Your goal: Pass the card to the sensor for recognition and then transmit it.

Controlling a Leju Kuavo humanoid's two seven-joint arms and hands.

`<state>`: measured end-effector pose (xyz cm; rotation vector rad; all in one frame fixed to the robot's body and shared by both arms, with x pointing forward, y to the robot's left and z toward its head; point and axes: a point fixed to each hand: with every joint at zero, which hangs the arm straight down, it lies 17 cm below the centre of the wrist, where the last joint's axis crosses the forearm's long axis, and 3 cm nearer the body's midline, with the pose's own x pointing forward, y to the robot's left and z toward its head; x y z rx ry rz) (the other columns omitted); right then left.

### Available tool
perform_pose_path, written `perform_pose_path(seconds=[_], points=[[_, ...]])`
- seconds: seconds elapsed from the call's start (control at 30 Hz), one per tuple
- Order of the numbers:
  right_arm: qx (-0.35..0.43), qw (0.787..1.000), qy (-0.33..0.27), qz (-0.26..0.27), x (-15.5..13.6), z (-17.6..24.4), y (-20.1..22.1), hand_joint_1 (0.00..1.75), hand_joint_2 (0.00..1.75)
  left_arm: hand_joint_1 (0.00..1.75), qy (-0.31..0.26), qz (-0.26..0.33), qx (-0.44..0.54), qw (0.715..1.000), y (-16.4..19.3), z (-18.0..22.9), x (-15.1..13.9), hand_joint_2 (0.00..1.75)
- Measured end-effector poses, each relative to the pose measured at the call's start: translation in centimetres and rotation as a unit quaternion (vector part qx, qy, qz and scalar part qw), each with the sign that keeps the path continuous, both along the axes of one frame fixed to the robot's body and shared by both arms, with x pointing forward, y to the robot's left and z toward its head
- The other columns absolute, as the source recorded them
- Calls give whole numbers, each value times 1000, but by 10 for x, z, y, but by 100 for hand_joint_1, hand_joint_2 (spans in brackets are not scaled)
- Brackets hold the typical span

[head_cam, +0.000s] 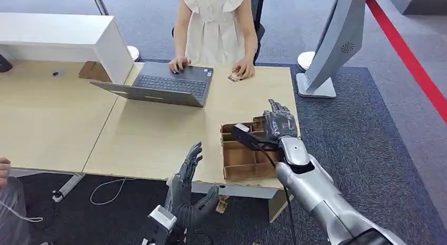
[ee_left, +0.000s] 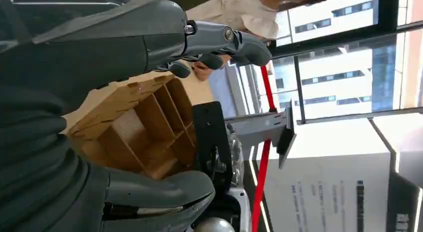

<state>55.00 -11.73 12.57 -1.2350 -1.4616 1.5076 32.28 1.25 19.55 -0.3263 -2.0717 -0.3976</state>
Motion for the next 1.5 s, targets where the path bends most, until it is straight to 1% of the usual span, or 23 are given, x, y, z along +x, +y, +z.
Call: perform_pose_path(seconds=[0.67, 0.7, 0.73, 0.77, 0.8, 0.83, 0.87, 1.3, 1.33, 1.37, 1.4, 1.43, 1.5], points=[[-12, 1000, 3, -23, 9, 3, -19, 175, 175, 0, -1, -2, 0, 1000, -3, 0, 0, 175], [-12, 1000, 3, -23, 9, 3, -19, 168, 175, 0, -1, -4, 1, 1000, -3, 0, -1, 175], [-12, 1000, 3, -23, 9, 3, -19, 63, 175, 0, -1, -4, 1, 1000, -4, 0, -1, 175], [-13, 1000, 3, -23, 9, 3, -19, 61, 175, 0, -1, -5, 1, 1000, -4, -1, -1, 175], [-13, 1000, 2, -24, 9, 3, -20, 84, 175, 0, -1, -5, 1, 1000, -4, -1, -1, 175], [-13, 1000, 2, -24, 9, 3, -20, 147, 175, 0, -1, -6, 1, 1000, -4, -1, -1, 175], [-12, 1000, 1, -24, 10, 5, -21, 152, 175, 0, -1, -7, 2, 1000, -5, -1, -1, 175], [-11, 1000, -2, -25, 10, 6, -22, 152, 175, 0, -2, -7, 2, 1000, -5, -1, -1, 175], [-11, 1000, -2, -26, 10, 6, -22, 141, 175, 0, -2, -7, 2, 1000, -5, -1, -1, 175], [-11, 1000, -2, -25, 10, 6, -22, 110, 175, 0, -2, -7, 2, 1000, -5, -1, -1, 175], [-12, 1000, -2, -26, 10, 6, -23, 113, 175, 0, -2, -7, 2, 1000, -5, -1, -1, 175], [-12, 1000, -3, -27, 10, 7, -23, 175, 175, 0, -2, -7, 2, 1000, -5, -1, -1, 175], [-12, 1000, -2, -28, 10, 7, -24, 175, 175, 0, -1, -8, 3, 1000, -5, -1, -2, 175]])
